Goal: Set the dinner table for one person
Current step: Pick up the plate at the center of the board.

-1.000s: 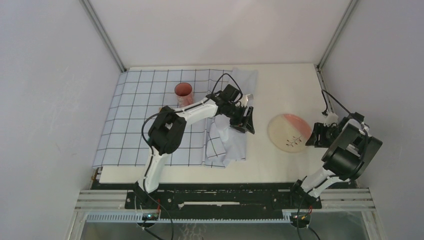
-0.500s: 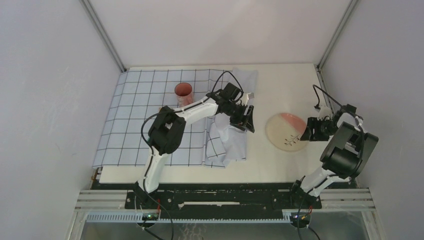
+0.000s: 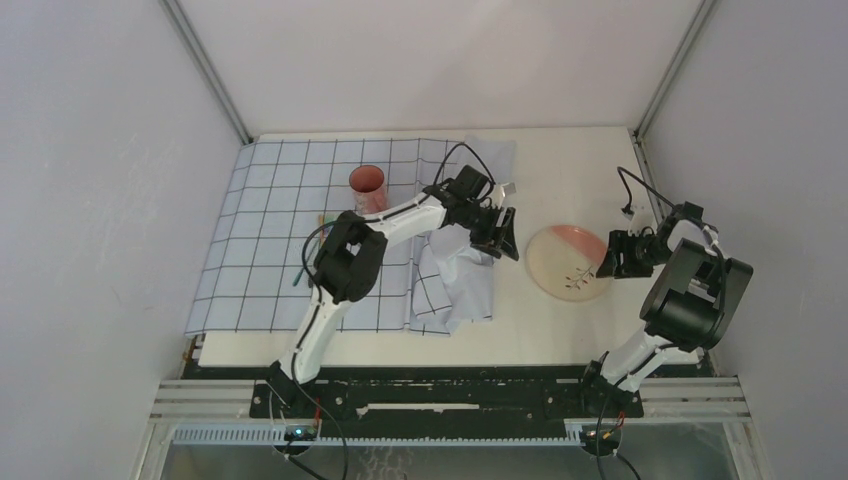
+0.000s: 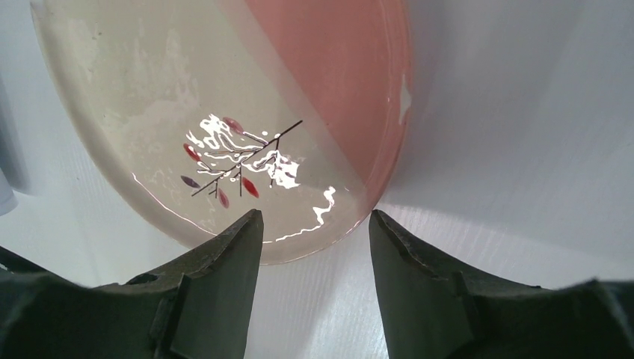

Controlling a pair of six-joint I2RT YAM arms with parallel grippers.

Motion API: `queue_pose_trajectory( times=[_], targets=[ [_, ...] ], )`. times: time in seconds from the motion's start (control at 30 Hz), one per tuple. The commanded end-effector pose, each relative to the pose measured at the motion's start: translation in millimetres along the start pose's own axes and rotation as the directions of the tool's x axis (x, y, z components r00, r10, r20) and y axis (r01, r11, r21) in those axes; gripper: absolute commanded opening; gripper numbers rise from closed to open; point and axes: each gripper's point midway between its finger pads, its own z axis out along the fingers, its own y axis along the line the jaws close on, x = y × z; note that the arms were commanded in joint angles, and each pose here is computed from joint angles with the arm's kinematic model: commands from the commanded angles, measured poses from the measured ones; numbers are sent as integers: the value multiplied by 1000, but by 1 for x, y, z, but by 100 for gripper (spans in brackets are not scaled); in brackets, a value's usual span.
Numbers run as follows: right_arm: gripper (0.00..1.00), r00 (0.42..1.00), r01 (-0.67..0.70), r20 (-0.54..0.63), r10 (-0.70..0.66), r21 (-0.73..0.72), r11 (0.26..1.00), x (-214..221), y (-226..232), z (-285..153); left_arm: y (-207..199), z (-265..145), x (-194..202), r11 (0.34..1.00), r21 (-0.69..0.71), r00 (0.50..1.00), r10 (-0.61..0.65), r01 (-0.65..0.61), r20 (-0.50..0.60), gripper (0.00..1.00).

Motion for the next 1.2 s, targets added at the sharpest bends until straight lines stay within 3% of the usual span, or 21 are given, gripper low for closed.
queue_pose_trajectory(
  times=[0.0,0.3,0.87,1.17],
  targets=[
    [63,999,28,30,-29,29,999,-15,-1,-11,6,16,-12,999,31,999,-33,33,16,69],
    [63,998,33,49,-32,-12,999,-18,9,-16,17,25,-36,999,-46,996,20,-16,89,69],
    [63,998,-4,66,6,-25,1000,-26,4,1,0,43,-25,1000,28,998,-14,13,55,69],
    [63,997,-12,82,15,-38,999,-32,6,5,-23,45,-37,999,49,995,16,-21,101,69]
  ],
)
